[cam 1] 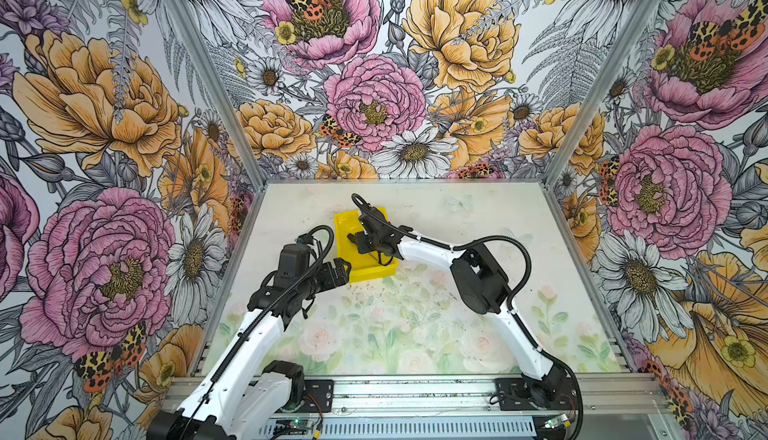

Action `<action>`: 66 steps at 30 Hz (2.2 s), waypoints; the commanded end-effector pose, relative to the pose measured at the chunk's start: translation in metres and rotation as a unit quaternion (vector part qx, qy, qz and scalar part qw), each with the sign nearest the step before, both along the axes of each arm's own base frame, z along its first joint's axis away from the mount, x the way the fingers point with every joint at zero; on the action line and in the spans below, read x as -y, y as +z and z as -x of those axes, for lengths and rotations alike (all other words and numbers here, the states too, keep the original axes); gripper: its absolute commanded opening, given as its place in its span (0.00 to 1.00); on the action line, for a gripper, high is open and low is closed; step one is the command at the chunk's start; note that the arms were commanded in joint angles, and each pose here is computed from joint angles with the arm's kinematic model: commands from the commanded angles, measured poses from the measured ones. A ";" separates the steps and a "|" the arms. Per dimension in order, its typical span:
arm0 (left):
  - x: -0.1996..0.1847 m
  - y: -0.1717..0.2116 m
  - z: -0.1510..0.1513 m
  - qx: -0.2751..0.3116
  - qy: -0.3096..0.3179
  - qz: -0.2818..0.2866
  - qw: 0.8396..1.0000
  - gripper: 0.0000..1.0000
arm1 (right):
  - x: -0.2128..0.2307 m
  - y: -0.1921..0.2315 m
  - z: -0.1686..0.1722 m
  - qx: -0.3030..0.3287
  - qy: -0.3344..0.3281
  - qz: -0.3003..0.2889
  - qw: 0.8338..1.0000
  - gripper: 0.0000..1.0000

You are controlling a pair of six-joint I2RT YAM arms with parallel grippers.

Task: Put the screwdriver in the bin

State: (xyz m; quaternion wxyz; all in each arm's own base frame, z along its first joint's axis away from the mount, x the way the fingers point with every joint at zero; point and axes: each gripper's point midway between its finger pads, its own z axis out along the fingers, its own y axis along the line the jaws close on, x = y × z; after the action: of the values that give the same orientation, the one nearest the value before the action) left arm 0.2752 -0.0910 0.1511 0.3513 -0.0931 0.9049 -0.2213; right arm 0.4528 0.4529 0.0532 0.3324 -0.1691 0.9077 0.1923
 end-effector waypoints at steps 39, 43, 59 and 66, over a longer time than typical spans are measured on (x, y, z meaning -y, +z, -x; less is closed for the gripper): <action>-0.092 0.021 -0.064 0.094 0.136 -0.139 0.976 0.99 | 0.376 0.158 0.111 0.208 -0.253 0.075 0.942 1.00; -0.101 0.012 -0.083 0.111 0.139 -0.175 0.968 0.99 | 0.436 0.153 0.123 0.224 -0.345 0.087 0.907 0.99; -0.128 -0.019 -0.123 0.167 0.192 -0.251 0.934 0.99 | 0.537 0.090 0.098 0.210 -0.429 0.059 0.876 1.00; -0.131 -0.016 -0.129 0.191 0.197 -0.260 0.926 0.99 | 0.541 0.073 0.088 0.202 -0.426 0.062 0.880 1.00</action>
State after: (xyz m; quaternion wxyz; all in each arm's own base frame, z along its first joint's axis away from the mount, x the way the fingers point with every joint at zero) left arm 0.3988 0.0323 0.1204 0.5340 -0.1269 0.8334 0.0651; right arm 0.3540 -0.0887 0.1040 0.5046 0.1865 0.8397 -0.0742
